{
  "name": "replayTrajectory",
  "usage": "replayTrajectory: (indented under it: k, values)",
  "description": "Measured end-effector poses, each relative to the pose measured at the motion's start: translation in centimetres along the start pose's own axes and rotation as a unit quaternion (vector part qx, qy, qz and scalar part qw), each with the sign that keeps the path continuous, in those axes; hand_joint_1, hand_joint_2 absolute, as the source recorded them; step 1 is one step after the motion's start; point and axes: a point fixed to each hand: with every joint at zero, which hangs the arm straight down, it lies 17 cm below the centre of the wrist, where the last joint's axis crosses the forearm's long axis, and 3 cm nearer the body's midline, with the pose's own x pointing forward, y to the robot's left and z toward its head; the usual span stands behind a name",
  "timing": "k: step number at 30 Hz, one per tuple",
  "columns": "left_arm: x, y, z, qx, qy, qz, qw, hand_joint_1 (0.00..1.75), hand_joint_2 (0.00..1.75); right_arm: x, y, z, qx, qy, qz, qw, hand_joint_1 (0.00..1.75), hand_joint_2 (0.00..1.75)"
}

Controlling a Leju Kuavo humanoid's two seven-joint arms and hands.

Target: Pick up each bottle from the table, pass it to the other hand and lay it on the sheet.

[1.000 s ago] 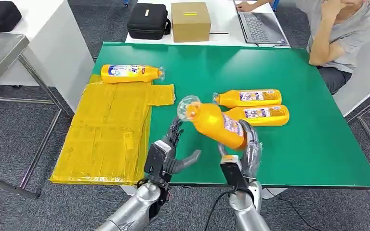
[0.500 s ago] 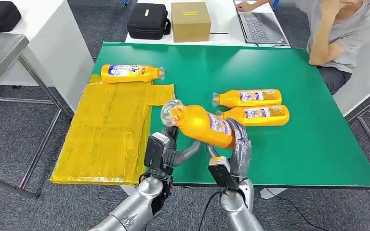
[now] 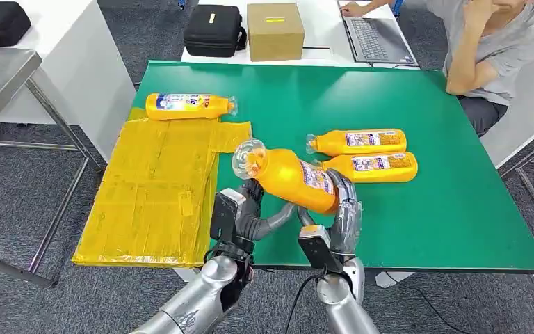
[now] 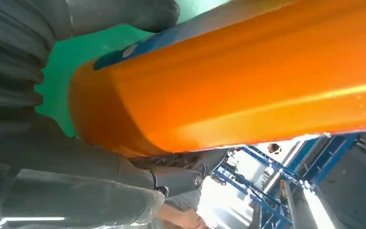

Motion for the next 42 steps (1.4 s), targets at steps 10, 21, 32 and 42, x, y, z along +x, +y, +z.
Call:
replayTrajectory:
  k: [10, 21, 32, 42]
  values:
    - [1.5, -2.4, 0.4, -0.032, -0.01, 0.018, 0.999, 0.0, 1.75, 1.1, 0.4, -0.9, -0.003, -0.012, -0.001, 1.0, 1.75, 1.75]
    - [1.3, -1.8, 1.1, -0.027, -0.018, 0.005, 0.999, 0.0, 1.75, -0.8, -1.7, -1.2, -0.018, -0.004, 0.033, 0.999, 1.75, 1.75]
    - [1.6, -0.4, 1.5, 0.001, -0.037, -0.019, 0.999, 0.0, 1.75, -3.3, -4.6, -0.8, -0.043, 0.019, 0.076, 0.996, 1.75, 1.75]
    - [1.8, -0.9, 1.0, 0.009, -0.032, -0.009, 0.999, 0.0, 1.75, -2.4, -4.5, -1.1, -0.05, 0.015, 0.093, 0.994, 1.75, 1.75]
